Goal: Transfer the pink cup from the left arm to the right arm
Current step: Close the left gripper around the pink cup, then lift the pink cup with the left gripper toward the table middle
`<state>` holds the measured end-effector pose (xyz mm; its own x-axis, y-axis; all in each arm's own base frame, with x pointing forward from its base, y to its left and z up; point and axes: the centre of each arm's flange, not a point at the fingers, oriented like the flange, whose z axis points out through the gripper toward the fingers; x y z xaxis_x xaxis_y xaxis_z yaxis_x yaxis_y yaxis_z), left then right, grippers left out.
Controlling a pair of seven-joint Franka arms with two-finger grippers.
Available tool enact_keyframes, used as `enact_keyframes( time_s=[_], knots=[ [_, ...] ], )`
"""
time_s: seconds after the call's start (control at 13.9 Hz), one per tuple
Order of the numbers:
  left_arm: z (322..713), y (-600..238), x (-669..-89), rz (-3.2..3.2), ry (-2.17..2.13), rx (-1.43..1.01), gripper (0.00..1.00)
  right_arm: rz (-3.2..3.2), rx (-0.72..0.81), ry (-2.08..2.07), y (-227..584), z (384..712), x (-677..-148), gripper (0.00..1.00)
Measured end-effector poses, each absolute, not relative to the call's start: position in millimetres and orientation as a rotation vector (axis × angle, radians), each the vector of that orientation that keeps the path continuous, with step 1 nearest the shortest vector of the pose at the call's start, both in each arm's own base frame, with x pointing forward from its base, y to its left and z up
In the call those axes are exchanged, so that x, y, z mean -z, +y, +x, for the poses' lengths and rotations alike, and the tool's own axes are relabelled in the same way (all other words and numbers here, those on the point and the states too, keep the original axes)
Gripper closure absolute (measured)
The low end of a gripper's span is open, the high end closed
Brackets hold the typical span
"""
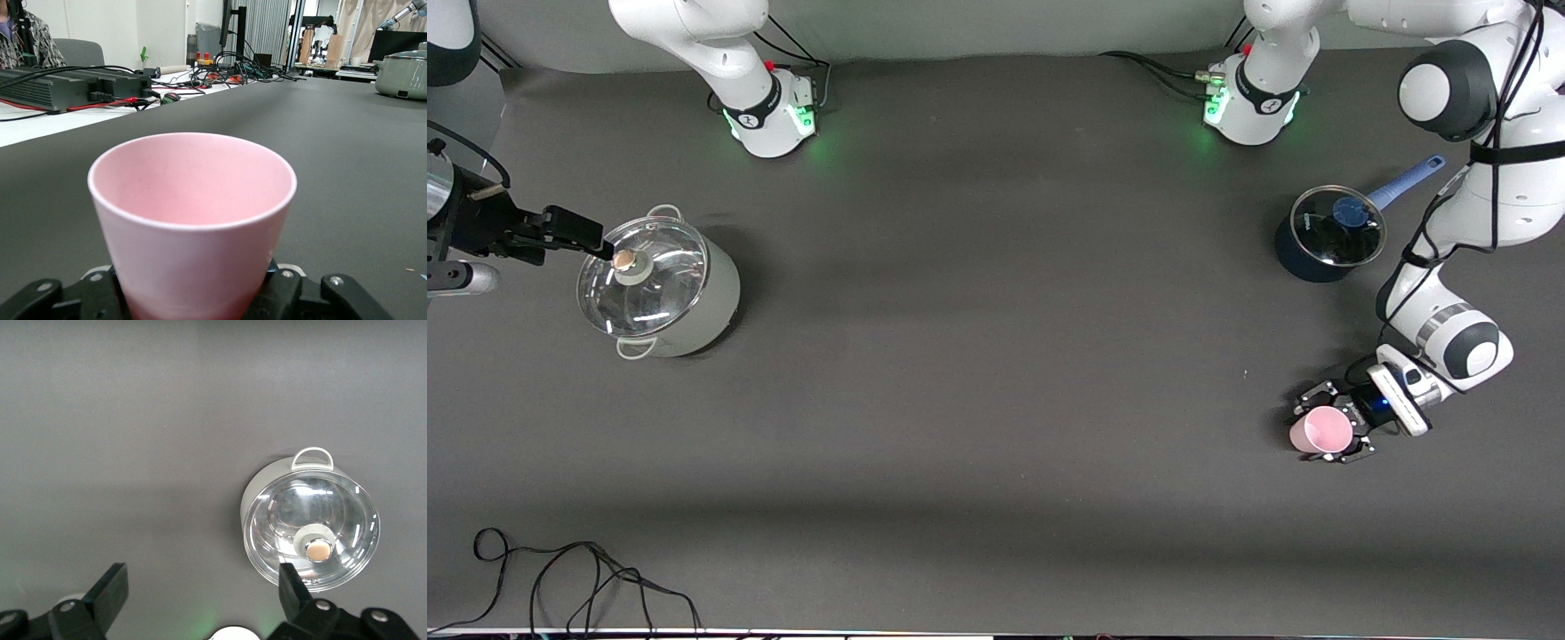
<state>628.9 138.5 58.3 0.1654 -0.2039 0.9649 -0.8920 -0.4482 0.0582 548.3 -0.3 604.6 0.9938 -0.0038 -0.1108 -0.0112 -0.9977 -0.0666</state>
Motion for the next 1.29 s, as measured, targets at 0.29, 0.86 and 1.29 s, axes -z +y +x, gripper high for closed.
enact_keyframes(
  time_s=[0.29,0.86,1.29],
  knots=[
    [629,137,-59,1.777,-1.044,-1.320,0.39,-3.069,-0.173,0.012,0,548,-605,0.00],
    [645,-67,-178,1.929,-0.919,-1.377,0.39,-3.069,-0.174,0.012,0,548,-604,0.00],
    [558,-278,-314,1.961,-0.886,-1.273,0.39,-3.069,-0.174,0.042,-8,548,-604,0.00]
  ],
)
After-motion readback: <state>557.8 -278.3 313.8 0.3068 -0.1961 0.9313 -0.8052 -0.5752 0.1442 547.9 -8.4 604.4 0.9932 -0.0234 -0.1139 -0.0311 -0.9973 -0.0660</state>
